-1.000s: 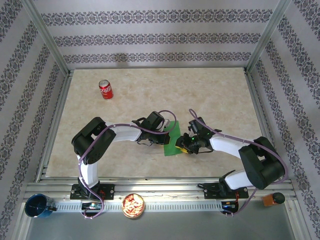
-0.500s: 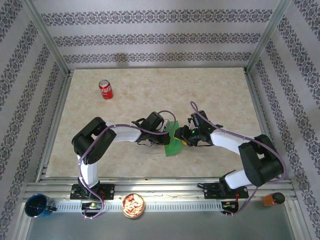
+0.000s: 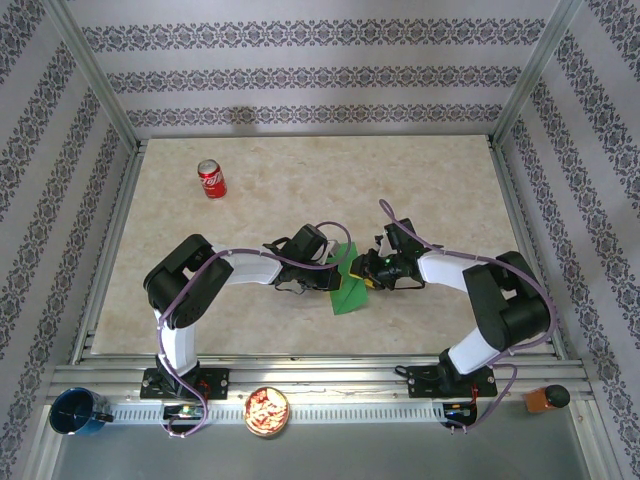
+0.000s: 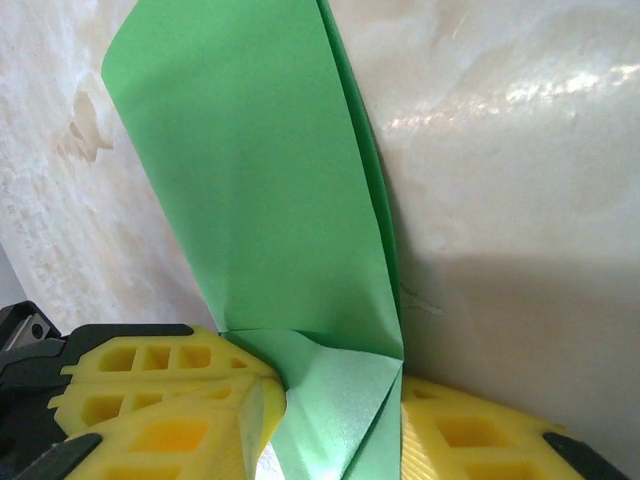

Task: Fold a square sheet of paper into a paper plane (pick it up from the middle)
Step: Turn over the paper at the center of the table.

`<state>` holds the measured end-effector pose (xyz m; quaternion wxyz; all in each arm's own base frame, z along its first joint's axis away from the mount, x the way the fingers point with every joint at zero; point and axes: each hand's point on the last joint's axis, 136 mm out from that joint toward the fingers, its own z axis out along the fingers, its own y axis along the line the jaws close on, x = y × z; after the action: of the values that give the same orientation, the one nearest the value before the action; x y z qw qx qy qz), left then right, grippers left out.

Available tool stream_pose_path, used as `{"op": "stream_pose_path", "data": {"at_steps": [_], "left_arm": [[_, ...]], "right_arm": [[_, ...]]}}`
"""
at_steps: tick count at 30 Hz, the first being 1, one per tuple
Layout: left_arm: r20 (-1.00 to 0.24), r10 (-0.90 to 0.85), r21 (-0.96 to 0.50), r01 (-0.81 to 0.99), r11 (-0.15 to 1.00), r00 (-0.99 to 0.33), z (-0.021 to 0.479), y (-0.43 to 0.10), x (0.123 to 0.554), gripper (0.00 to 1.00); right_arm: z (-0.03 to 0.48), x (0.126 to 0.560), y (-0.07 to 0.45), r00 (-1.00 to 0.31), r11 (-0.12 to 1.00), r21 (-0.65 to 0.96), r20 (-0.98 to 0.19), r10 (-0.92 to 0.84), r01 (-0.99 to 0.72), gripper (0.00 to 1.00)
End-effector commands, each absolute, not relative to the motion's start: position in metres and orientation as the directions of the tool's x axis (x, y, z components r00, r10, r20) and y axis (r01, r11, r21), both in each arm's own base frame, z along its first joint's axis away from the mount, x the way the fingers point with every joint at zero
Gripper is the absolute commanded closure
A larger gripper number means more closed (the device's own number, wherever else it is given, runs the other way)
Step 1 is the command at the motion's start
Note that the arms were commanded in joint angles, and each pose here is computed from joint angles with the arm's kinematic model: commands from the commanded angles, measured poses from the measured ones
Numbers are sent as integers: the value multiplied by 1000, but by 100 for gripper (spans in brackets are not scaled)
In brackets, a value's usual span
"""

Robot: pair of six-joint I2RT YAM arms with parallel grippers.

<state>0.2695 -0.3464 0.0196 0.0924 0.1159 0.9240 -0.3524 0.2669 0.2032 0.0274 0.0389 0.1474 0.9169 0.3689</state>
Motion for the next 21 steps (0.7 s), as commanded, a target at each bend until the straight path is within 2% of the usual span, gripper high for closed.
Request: {"op": "stream_pose_path", "data": {"at_steps": [1, 14, 21], "left_arm": [[-182, 142, -598, 224, 770, -973, 0, -330, 257, 95], [-213, 113, -624, 224, 748, -971, 13, -335, 263, 94], [-304, 81, -660, 271, 700, -949, 55, -340, 272, 82]], "right_arm": [[31, 274, 205, -957, 658, 721, 21, 290, 215, 67], [25, 279, 207, -960, 611, 766, 29, 280, 201, 84], [38, 279, 211, -970, 597, 789, -7, 242, 143, 92]]}}
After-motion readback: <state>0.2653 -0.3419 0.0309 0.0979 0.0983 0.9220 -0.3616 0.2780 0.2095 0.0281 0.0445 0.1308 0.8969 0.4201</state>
